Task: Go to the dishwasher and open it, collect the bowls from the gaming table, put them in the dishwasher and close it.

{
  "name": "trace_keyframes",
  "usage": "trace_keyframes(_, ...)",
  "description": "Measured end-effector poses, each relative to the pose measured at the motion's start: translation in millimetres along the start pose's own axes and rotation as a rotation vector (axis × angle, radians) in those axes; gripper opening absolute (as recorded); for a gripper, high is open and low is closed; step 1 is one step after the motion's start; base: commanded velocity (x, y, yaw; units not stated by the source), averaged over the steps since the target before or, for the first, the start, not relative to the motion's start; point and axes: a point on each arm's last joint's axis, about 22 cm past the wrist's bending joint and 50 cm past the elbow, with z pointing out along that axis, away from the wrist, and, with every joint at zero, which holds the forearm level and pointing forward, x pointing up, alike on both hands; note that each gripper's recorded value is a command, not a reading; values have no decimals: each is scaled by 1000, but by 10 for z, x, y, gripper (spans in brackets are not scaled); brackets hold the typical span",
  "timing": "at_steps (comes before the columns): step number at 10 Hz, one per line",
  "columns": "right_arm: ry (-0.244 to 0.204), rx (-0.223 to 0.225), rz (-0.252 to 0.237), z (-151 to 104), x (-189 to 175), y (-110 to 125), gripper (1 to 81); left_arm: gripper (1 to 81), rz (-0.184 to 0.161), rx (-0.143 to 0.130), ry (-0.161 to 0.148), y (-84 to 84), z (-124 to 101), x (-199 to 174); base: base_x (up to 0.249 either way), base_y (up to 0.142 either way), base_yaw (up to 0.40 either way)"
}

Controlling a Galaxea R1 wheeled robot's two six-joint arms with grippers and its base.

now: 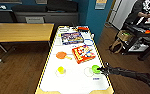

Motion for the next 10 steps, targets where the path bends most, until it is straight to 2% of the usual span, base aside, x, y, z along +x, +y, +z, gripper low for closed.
trace_keyframes(2,-4,9,-2,57,-43,-81,811,811,0,1,0,-5,-2,0,0,0,0)
trace_keyframes(3,0,11,-1,79,-54,-86,10,811,0,4,0,-30,-10,1,0,0,0)
trace_keyframes(5,4,1,22,116,-145,62,10,811,-4,9,0,-69,-22,1,0,0,0)
trace_keyframes(9,64,44,65,133,-250,237,10,811,-6,9,0,-76,-24,2,0,0,0)
trace_keyframes(10,53,40,65,76,-265,294,10,811,-6,9,0,-73,-23,2,0,0,0)
